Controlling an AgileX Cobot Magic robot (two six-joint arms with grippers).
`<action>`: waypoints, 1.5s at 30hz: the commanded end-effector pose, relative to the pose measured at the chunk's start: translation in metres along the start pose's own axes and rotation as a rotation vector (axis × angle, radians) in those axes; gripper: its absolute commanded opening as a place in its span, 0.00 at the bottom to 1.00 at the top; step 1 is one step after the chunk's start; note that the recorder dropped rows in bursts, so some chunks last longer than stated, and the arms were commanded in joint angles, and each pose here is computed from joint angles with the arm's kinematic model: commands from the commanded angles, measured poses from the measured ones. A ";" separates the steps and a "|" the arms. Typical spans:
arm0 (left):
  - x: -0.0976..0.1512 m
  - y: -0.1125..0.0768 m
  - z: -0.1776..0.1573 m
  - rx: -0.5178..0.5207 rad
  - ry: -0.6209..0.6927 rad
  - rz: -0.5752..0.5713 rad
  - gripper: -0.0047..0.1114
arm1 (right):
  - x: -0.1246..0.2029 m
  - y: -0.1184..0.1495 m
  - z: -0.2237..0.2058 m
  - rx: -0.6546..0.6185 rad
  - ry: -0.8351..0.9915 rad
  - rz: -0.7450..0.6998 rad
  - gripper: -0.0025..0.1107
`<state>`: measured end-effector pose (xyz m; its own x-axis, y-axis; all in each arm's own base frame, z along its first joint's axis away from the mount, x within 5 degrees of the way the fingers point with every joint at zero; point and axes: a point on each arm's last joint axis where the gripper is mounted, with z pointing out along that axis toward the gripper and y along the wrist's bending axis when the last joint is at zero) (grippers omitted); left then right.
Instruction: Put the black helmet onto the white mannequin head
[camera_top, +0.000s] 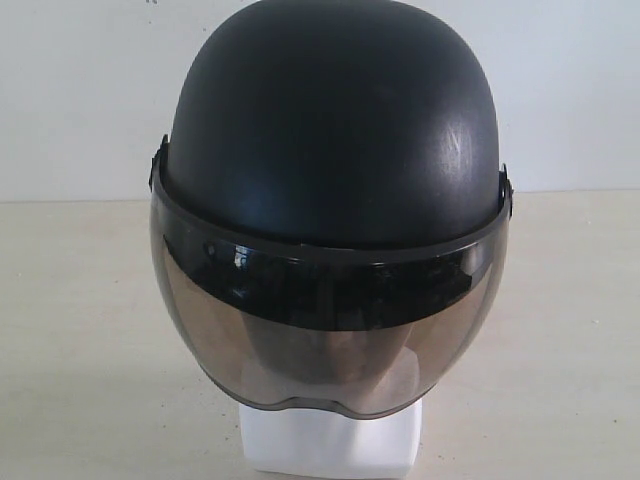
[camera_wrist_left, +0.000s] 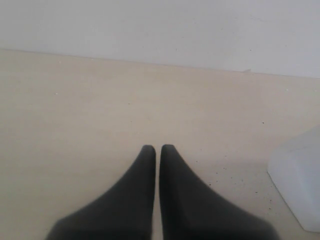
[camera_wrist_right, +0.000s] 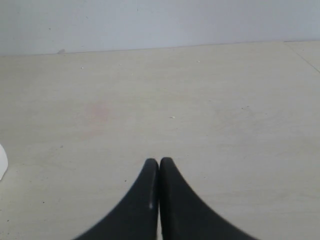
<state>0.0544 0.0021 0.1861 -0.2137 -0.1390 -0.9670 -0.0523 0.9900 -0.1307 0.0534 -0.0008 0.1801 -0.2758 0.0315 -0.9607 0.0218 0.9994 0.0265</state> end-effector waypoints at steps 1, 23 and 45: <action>0.001 0.000 0.000 0.002 -0.002 -0.003 0.08 | -0.002 0.000 0.000 0.008 -0.019 -0.007 0.02; 0.001 0.000 0.000 0.002 -0.002 -0.003 0.08 | -0.002 0.001 0.000 -0.012 -0.018 -0.013 0.02; 0.001 0.000 0.000 0.002 -0.002 -0.003 0.08 | -0.002 0.001 0.000 -0.012 -0.018 -0.013 0.02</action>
<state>0.0544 0.0021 0.1861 -0.2137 -0.1390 -0.9670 -0.0523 0.9900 -0.1307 0.0534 0.0000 0.1801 -0.2762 0.0276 -0.9607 0.0076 0.9996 0.0265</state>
